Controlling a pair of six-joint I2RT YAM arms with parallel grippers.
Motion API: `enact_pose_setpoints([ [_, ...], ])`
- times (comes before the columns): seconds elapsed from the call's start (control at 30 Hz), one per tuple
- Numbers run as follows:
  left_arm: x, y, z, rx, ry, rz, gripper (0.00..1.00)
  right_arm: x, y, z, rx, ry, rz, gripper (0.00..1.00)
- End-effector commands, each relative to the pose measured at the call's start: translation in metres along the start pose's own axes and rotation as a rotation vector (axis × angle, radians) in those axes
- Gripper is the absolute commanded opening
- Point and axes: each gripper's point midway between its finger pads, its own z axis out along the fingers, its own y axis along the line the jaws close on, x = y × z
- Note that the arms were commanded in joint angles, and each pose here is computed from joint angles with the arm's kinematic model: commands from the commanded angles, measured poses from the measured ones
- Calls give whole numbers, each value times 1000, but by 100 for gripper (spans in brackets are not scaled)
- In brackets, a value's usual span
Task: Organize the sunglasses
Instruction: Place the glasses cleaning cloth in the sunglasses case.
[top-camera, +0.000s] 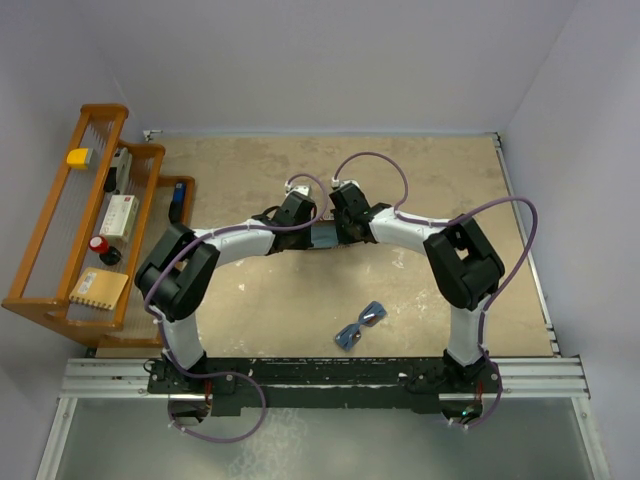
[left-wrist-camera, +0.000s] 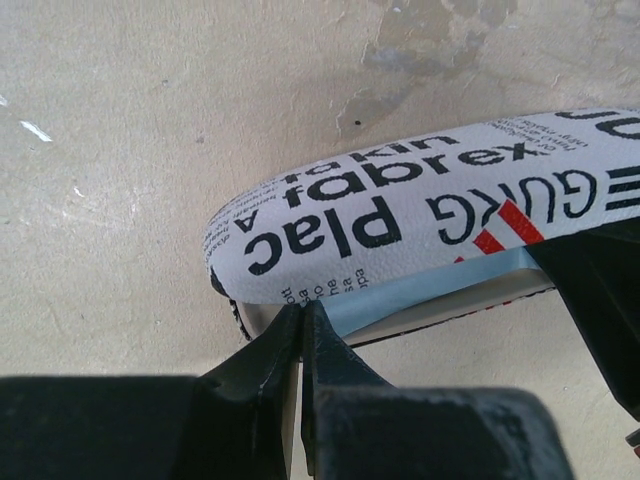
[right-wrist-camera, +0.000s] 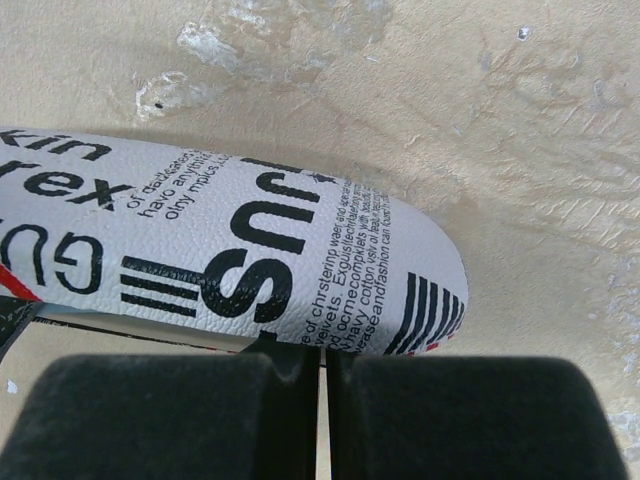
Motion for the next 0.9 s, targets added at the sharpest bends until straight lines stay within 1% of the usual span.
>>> enact_pose_setpoints([
  [0.0, -21, -6, -4, 7, -81, -10, 0, -7, -5, -14, 26, -18, -10, 0],
  [0.2, -24, -8, 2, 2, -93, -3, 0, -5, -6, -16, 31, 3, -20, 0],
  [0.63, -9, -12, 8, 8, -72, 7, 0, -15, -6, -30, 35, 20, -37, 0],
  [0.87, -7, -11, 7, -2, -69, 13, 0, -6, -8, -25, 38, 31, -42, 0],
])
